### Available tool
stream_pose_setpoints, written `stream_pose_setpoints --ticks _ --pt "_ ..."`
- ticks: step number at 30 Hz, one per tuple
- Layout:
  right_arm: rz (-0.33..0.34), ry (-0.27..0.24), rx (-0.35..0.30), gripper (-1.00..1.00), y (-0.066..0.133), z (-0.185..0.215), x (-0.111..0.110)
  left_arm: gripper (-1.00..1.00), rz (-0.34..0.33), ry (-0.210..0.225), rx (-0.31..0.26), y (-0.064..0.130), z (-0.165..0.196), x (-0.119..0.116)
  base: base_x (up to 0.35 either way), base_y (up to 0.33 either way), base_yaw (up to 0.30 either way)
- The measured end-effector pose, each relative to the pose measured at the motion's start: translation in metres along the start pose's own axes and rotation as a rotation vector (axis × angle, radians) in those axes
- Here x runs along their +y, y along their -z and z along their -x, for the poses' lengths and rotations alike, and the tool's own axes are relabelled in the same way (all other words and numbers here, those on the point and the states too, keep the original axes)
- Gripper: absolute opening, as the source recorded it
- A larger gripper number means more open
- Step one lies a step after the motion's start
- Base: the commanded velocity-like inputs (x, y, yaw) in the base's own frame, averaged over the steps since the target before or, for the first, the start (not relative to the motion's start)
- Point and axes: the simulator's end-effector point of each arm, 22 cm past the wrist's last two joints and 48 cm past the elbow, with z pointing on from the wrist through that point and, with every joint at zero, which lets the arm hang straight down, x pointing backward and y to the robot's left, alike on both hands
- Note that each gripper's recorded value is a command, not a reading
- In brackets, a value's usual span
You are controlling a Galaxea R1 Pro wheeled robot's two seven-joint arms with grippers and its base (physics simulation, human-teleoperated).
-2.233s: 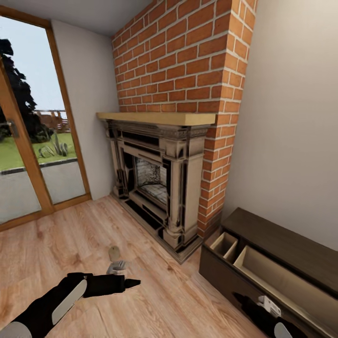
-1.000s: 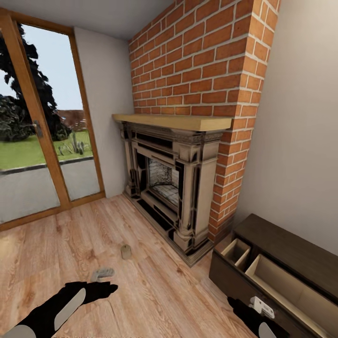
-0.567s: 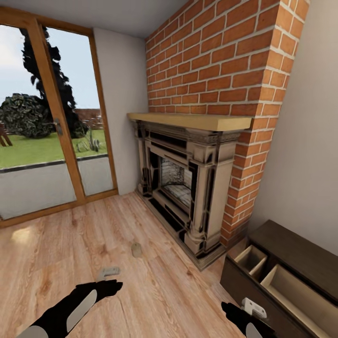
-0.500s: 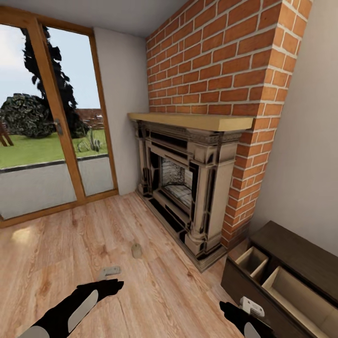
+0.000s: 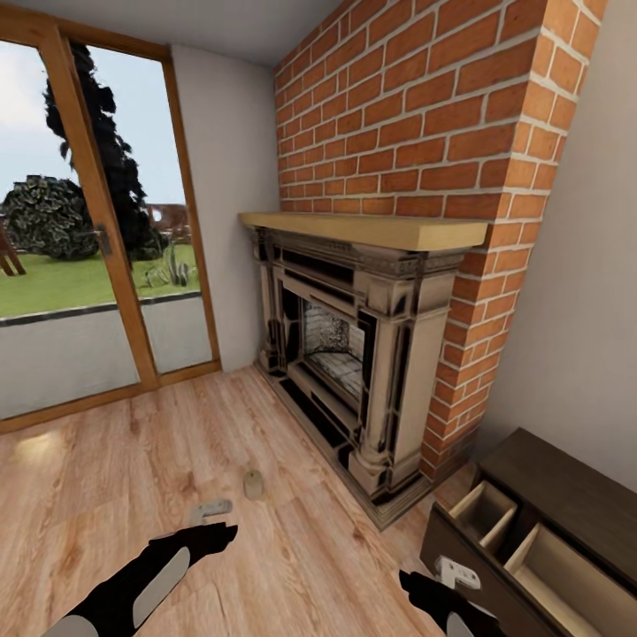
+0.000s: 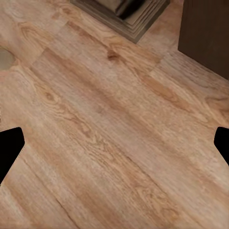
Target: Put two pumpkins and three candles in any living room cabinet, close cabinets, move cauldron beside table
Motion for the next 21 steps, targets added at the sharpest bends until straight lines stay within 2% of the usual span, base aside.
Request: stream_pose_setpoints --ticks 3,13,21 --pt "0.007 0.006 -0.026 1.0 0.0002 0.0046 0.0038 1.0 -0.001 0.005 0.0 -0.0001 0.0 -0.0002 0.028 0.056 0.001" --pt "0.014 0.01 -0.04 1.0 0.0003 0.0063 0.0078 1.0 -0.003 0.008 0.0 -0.0002 -0.0001 -0.0012 0.005 0.12 0.007" --pt "0.011 0.014 -0.042 1.0 0.0003 0.006 0.0082 1.0 -0.003 0.008 0.0 -0.0002 -0.0002 -0.0013 0.001 0.031 0.213"
